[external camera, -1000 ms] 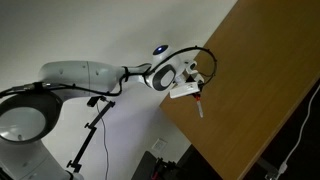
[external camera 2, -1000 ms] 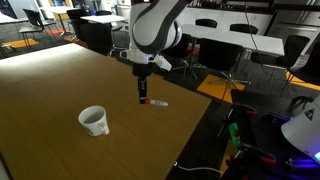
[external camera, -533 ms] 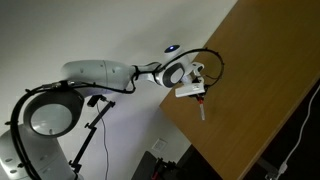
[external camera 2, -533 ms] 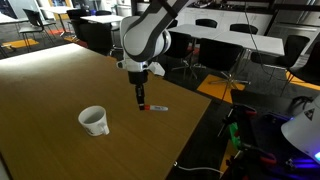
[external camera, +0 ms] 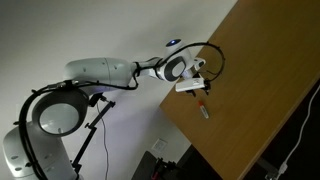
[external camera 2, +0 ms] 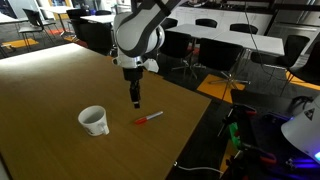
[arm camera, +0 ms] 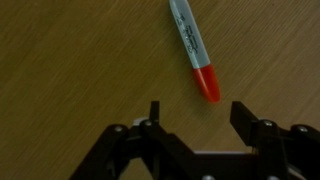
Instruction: Take the marker out of the cup and put it on the table
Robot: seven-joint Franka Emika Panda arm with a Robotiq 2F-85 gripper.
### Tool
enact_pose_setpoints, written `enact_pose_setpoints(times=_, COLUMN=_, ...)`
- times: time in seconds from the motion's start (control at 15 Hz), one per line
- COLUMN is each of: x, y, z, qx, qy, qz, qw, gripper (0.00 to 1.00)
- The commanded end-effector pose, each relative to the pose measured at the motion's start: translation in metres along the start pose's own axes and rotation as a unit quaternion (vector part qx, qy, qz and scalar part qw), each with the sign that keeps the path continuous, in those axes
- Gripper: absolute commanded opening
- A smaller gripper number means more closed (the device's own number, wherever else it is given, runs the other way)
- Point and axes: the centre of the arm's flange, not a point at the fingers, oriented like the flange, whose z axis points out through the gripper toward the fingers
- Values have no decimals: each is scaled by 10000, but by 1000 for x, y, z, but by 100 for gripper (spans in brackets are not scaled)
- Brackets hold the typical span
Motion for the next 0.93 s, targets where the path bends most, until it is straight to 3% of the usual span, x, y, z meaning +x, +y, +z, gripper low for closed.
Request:
enact_pose_setpoints(times=0.0, x=-17, y=-25, z=-53, qx=-343, qy=-38, qz=206, qw=9992, gripper=100)
enact_pose_setpoints(times=0.4, x=-38, y=-63, z=-123, qx=-716, qy=274, qz=284, qw=9967, gripper=100)
enact_pose_setpoints(times=0.73, x=-45, y=-80, z=-143, qx=-826, qy=257, qz=251, qw=9959, gripper=100)
enact_pose_setpoints(times=0.87, x=-32, y=-70, z=-136, qx=-725, qy=390, qz=163, qw=9965, gripper=100)
